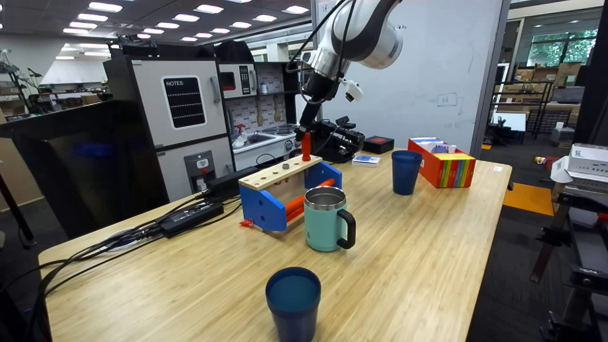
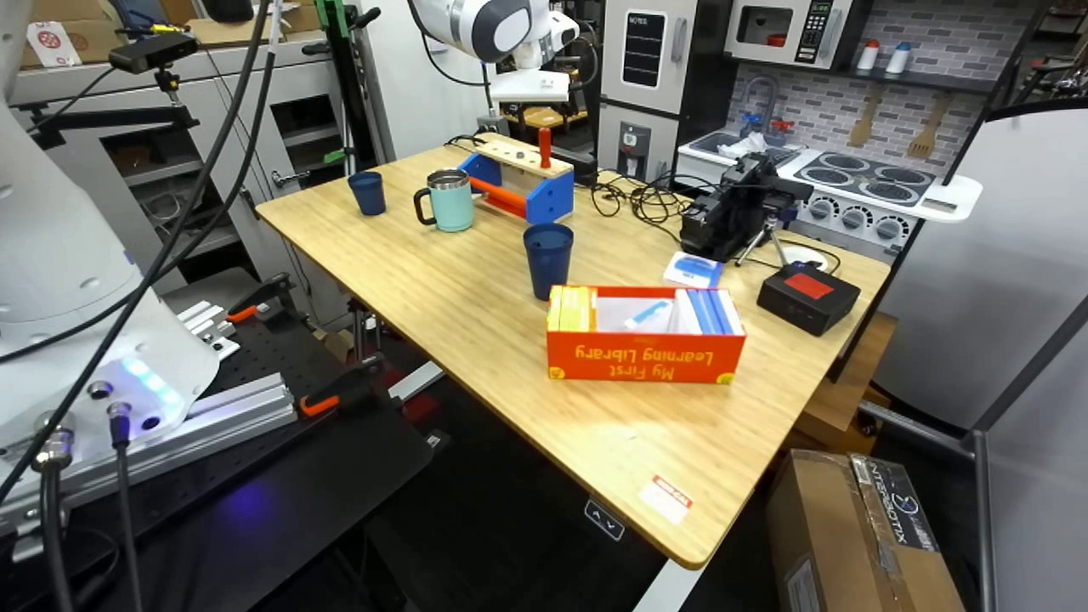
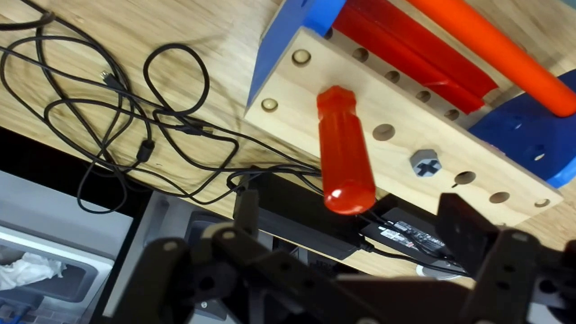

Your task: Remove the orange object from the wooden tool box

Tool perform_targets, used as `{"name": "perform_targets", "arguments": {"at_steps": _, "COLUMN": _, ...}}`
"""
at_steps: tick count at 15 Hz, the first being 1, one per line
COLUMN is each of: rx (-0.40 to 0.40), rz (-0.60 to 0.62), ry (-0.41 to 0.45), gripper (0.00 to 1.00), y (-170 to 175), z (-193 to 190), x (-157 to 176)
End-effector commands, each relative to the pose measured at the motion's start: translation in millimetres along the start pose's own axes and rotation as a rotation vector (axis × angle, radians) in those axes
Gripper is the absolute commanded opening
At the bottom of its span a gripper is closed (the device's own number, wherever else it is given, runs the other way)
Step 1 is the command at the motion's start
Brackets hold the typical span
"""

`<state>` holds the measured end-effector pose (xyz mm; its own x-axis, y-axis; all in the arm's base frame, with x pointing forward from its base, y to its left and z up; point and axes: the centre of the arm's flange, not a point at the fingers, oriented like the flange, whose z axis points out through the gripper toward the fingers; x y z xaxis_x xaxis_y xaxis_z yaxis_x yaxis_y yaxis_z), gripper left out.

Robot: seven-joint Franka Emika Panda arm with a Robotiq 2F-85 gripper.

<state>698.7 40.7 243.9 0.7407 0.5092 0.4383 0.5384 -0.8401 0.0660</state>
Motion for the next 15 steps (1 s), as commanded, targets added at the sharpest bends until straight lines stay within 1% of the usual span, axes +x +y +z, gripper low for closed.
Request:
{"name": "perform_targets", "arguments": {"at_steps": 1, "rx": 0.018, "rz": 0.041, "ry": 0.003, "gripper": 1.00, "y": 11.9, "z": 8.8, "x": 3.9}}
{"name": "perform_targets", "arguments": {"at_steps": 5, "rx": 0.003, "rz": 0.073, "ry": -0.006, "gripper": 1.00, "y": 9.5, "z": 11.6, "x": 4.7}}
{"name": "perform_targets", "arguments": {"at_steps": 6, "rx": 0.007, "rz": 0.077, "ry": -0.002, "gripper": 0.75, "y": 7.8, "z": 11.7, "x": 5.2}}
{"name": "perform_targets", "arguments": {"at_steps": 7, "rx": 0.008, "rz": 0.081, "ry": -0.002, "gripper": 0.73, "y": 5.9, "z": 11.7, "x": 5.5}}
{"name": "perform_targets", "arguments": {"at_steps": 8, "rx": 0.005, "rz": 0.090, "ry": -0.003, "gripper": 0.67, "y": 2.9, "z": 11.4, "x": 5.7}}
{"name": "perform_targets", "arguments": {"at_steps": 11, "rx": 0.002, "rz": 0.125, "ry": -0.008, "gripper": 0.42, "y": -7.0, "z": 10.9, "x": 4.7}}
{"name": "perform_targets", "arguments": {"at_steps": 12, "rx": -0.001, "rz": 0.140, "ry": -0.010, "gripper": 0.37, "y": -10.2, "z": 11.3, "x": 3.6}}
{"name": "perform_targets", "arguments": {"at_steps": 13, "rx": -0.001, "rz": 0.150, "ry": -0.010, "gripper": 0.29, "y": -12.2, "z": 11.8, "x": 2.4}}
{"name": "perform_targets", "arguments": {"at_steps": 15, "rx": -0.002, "rz": 0.169, "ry": -0.015, "gripper": 0.19, "y": -14.8, "z": 14.1, "x": 0.0}}
